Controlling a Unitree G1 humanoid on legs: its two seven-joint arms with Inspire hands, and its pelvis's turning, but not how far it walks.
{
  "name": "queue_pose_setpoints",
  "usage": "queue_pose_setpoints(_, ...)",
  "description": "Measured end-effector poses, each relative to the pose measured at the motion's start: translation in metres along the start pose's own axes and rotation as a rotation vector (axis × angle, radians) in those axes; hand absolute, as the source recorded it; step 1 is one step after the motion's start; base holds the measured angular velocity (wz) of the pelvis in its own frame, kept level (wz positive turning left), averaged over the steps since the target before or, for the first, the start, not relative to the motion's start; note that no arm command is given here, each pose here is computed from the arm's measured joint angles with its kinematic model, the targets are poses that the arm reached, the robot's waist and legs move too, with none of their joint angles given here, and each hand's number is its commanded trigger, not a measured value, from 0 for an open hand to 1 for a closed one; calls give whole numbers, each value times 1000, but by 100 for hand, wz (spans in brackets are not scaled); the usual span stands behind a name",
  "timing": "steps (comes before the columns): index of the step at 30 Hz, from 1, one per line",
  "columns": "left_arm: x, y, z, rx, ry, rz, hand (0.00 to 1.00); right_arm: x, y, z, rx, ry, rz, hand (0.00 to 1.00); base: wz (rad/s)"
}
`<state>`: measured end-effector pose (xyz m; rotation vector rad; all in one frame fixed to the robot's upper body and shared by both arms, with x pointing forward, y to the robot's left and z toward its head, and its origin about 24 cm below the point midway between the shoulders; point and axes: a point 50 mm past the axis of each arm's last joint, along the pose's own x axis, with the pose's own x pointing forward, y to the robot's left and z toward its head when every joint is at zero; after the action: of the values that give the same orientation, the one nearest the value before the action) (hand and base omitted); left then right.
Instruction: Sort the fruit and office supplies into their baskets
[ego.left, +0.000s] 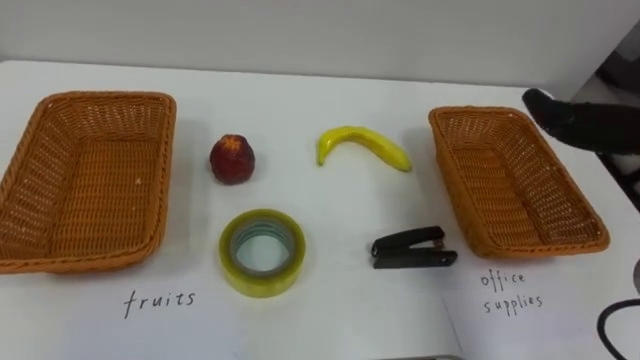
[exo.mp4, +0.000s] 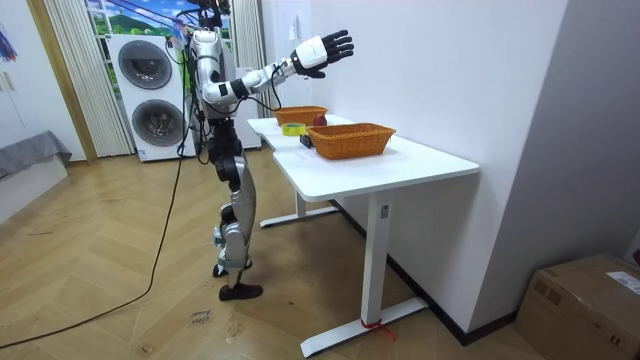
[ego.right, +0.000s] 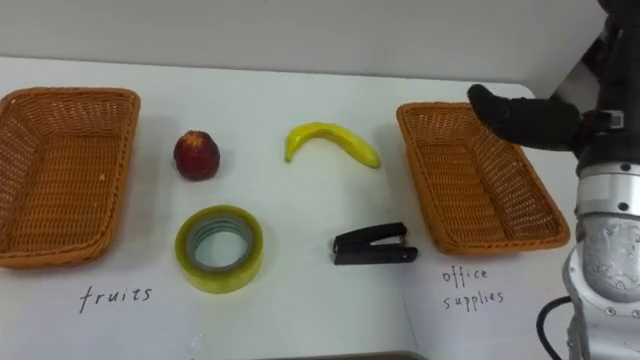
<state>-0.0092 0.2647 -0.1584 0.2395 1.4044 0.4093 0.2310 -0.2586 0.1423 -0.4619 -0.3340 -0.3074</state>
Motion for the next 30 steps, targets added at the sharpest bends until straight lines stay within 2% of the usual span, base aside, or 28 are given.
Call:
queue_pose_setpoints(4, 0, 0, 0, 3, 1, -3, 0, 0, 4, -1, -62, 10, 48, 0, 0)
queue_pose_setpoints(8, 1, 0, 4, 12, -5, -12, 0, -3, 21, -4, -141, 23, 165, 0, 6)
queue_pose_setpoints(15, 2, -2, 14, 15, -32, -24, 0, -8, 40, -11, -160, 84, 353, 0, 3)
queue_pose_setpoints(24, 3, -2, 21, 14, -51, -24, 0, -14, 44, -21, -283, 150, 483, 0, 3)
queue_pose_setpoints(30, 3, -2, 24, 35, -58, -22, 0, -20, 45, -27, -293, 198, 546, 0, 0)
